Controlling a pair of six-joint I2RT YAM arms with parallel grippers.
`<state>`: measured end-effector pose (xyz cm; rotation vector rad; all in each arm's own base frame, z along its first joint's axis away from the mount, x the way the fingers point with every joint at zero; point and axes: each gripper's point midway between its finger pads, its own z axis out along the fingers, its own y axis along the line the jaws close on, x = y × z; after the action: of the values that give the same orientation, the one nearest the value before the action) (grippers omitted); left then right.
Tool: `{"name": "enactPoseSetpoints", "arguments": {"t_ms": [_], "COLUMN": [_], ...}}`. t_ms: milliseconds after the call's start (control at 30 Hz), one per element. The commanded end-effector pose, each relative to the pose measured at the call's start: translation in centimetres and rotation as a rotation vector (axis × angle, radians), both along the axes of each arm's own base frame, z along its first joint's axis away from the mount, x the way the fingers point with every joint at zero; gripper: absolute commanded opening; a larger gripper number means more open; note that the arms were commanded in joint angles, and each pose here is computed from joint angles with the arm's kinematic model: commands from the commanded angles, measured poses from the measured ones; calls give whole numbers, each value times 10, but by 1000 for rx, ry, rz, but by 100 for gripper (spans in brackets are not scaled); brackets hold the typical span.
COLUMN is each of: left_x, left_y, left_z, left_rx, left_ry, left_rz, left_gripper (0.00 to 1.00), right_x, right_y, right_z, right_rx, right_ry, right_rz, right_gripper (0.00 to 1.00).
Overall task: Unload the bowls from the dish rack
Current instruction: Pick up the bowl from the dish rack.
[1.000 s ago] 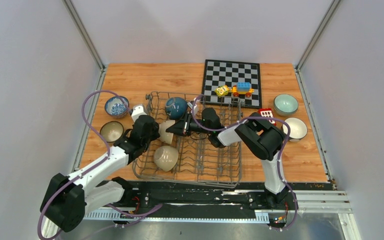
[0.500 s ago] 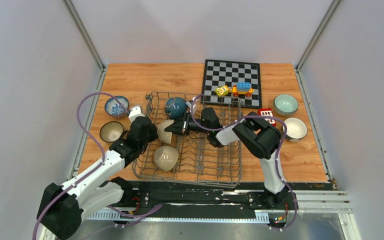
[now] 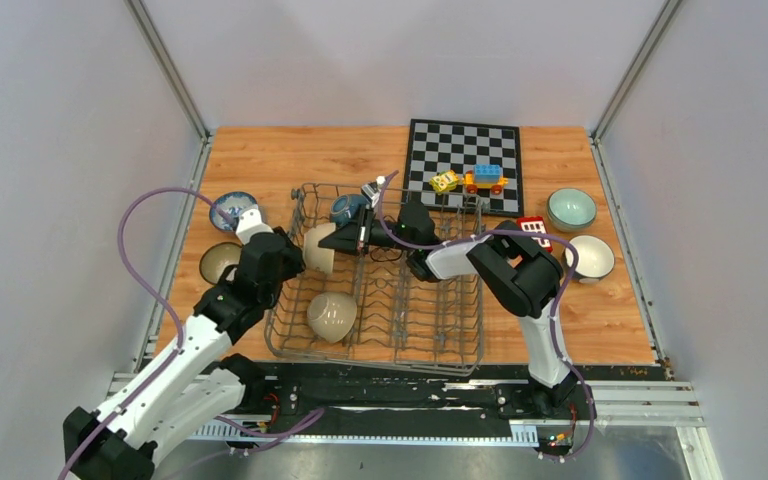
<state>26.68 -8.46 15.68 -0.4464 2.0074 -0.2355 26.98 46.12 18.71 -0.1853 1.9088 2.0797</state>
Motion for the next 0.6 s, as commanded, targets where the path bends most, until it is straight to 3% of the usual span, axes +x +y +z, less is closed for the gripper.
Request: {"name": "enactPoseSetpoints", "arguments": {"t_ms": [0,300,467,567], "left_x": [-4,-17,-18,-12], "left_y": [17,37,33,26], "left_z": [35,112,152,186], "left_rx": [26,-32,-42,-20], "left_ry": [-51,-226,-292,-338], "left_rz": [59,122,70,27], "left_gripper": [45,74,99,100], "right_x": [-6,3,2,-10], "right_y": [3,-2,-27,-49], "right_z": [57,95,132,153], "right_rx": [148,157,129,41], "right_ry": [-130,-198,-313,-437], "right_rz": [47,53,54,44], "right_gripper": [0,0,0,0]}}
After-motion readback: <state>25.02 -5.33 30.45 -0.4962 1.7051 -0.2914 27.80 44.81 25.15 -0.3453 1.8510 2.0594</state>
